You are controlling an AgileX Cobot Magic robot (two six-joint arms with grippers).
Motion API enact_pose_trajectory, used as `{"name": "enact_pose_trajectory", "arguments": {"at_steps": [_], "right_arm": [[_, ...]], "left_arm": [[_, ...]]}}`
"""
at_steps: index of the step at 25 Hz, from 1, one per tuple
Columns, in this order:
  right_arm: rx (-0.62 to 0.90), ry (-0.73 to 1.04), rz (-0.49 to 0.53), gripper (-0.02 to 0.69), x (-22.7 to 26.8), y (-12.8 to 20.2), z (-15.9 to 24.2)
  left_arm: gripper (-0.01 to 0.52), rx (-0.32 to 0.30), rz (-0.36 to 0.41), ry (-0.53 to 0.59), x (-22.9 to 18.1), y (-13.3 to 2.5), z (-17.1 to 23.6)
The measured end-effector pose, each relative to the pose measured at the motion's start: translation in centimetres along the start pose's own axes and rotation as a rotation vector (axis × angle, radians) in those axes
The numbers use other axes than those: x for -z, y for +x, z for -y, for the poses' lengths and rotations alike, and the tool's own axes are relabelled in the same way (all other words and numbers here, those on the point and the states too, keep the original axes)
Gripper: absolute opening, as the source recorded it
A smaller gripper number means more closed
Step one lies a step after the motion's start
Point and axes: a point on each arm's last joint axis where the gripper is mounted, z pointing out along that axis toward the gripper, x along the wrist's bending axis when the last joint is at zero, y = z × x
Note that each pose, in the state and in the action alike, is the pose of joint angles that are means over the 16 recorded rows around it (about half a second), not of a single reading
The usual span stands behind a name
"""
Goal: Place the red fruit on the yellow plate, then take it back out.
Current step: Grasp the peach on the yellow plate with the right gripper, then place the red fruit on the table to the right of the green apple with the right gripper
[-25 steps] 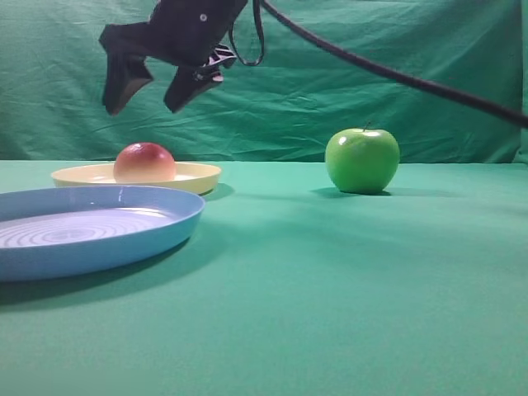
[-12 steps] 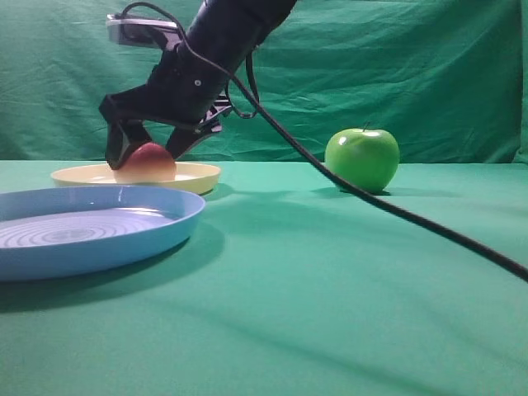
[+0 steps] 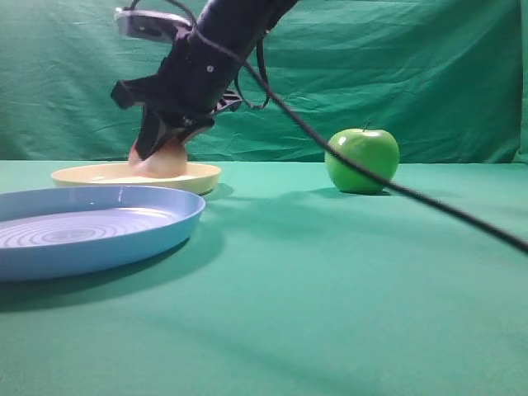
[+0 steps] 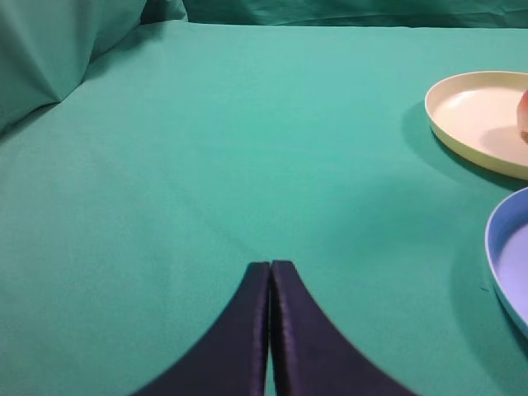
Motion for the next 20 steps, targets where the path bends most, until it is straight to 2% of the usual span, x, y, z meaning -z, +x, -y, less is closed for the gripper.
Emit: {"name": "enact_pose_trajectory", "arguments": {"at_steps": [5,11,16,20], "right_arm": [[-0.092,0.036,0.078,0.168,7.9,-2.1,-0.2],[-0.226,0.089,0.191,0.163,15.8,-4.0,1.9],[-0.322,0.121,0.253,0.163,19.8,-4.3,5.3],[-0.382,0.141,0.286,0.163,20.7,-3.4,9.0]], "left_arm": [[0.000,0.000,0.000,0.000,0.0,0.0,0.0],[0.000,0.000,0.000,0.000,0.0,0.0,0.0],[0.000,-0.001,0.000,0.000,0.0,0.0,0.0],[0.000,-0.001,0.000,0.000,0.0,0.0,0.0]]}}
